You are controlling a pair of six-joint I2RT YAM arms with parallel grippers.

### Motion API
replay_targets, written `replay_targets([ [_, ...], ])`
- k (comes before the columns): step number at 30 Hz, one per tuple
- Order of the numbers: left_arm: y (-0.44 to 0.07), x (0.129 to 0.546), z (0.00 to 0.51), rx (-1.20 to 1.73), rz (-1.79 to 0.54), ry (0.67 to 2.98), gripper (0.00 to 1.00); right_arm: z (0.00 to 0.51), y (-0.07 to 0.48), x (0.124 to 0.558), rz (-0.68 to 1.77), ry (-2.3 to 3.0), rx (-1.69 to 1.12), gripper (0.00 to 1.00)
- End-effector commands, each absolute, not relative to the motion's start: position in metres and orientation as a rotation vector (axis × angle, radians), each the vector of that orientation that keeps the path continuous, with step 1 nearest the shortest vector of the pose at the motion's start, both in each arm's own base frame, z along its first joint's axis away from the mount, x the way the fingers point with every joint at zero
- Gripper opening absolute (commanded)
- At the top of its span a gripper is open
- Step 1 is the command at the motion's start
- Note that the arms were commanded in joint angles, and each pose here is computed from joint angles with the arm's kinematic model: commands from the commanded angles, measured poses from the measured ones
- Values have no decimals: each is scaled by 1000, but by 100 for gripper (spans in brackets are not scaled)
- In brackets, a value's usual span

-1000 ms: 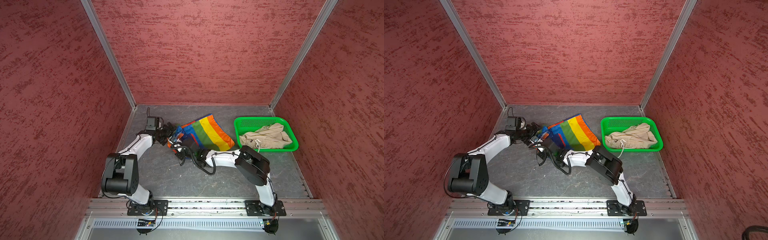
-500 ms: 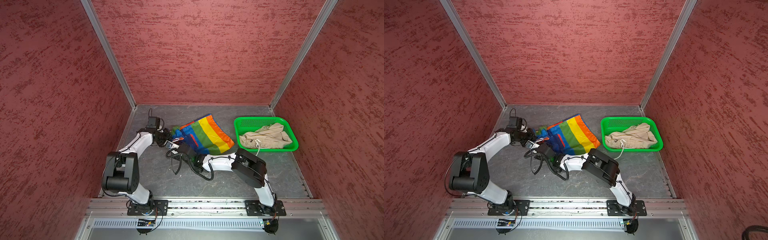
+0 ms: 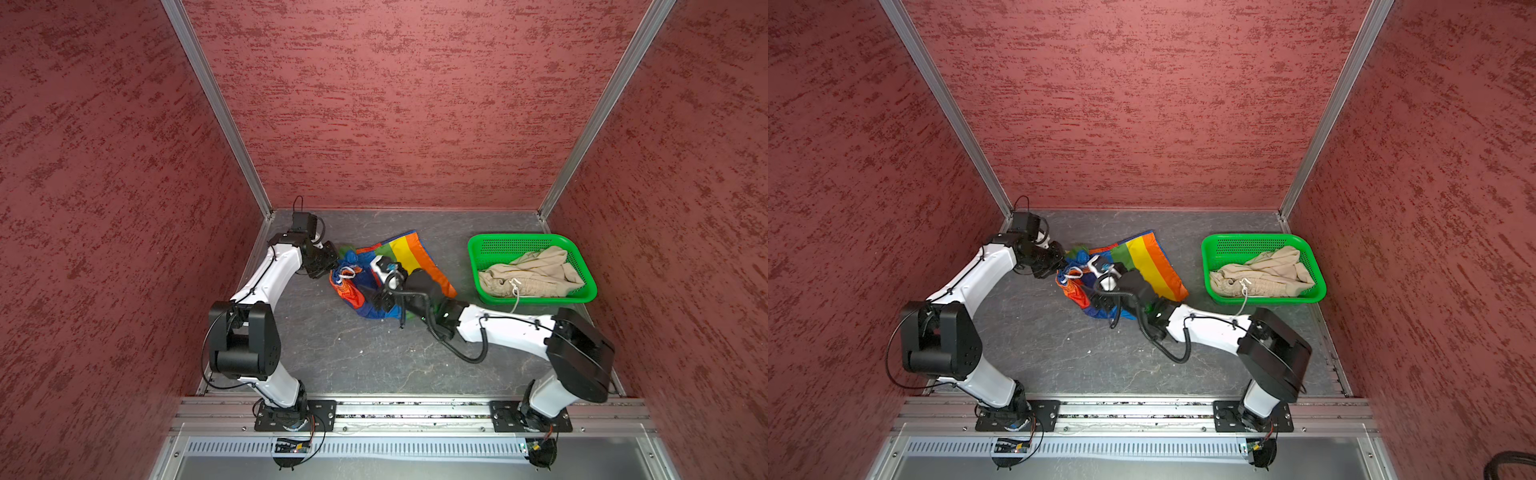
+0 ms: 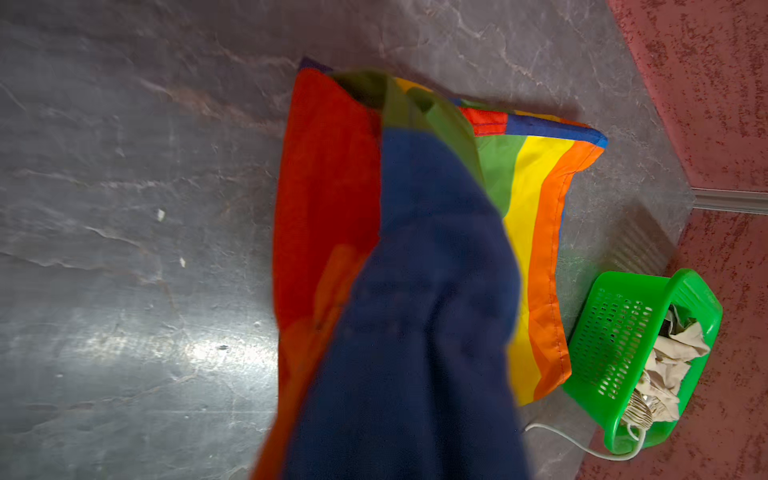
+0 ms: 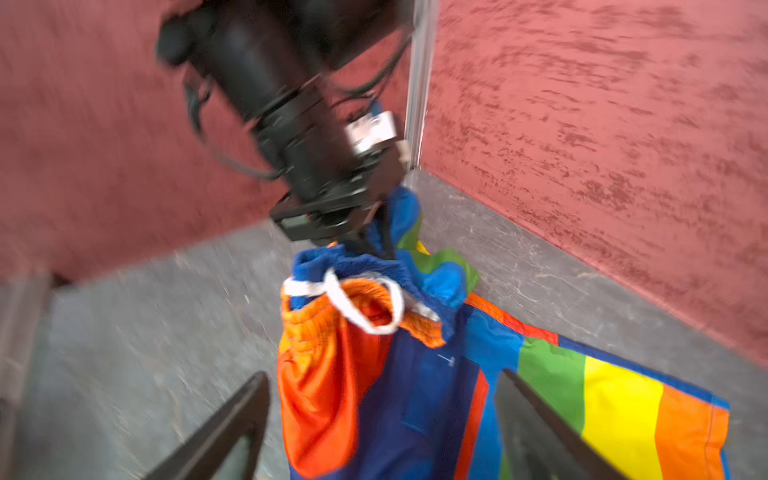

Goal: Fold and stack the shorts

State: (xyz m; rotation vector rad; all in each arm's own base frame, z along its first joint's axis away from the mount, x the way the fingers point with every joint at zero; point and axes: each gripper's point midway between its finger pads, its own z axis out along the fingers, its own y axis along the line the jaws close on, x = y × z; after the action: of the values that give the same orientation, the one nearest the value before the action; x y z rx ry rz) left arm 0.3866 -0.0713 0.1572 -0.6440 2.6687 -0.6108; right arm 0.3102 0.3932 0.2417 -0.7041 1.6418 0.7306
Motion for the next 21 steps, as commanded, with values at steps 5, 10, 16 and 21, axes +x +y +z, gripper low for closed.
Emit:
replay_targets([
  [5, -66, 391, 171, -549, -526, 2709, 0, 144, 401, 323, 1059, 2089, -609, 6],
  [10, -69, 396, 183, -522, -511, 2705, 0, 114, 445, 330, 1175, 2183, -580, 1],
  [16, -75, 401, 193, -499, -516, 2710, 0, 77, 515, 329, 1354, 2284, -611, 2],
  [21, -81, 406, 195, -490, -530, 2712, 0, 75, 548, 312, 1545, 2248, -620, 3],
])
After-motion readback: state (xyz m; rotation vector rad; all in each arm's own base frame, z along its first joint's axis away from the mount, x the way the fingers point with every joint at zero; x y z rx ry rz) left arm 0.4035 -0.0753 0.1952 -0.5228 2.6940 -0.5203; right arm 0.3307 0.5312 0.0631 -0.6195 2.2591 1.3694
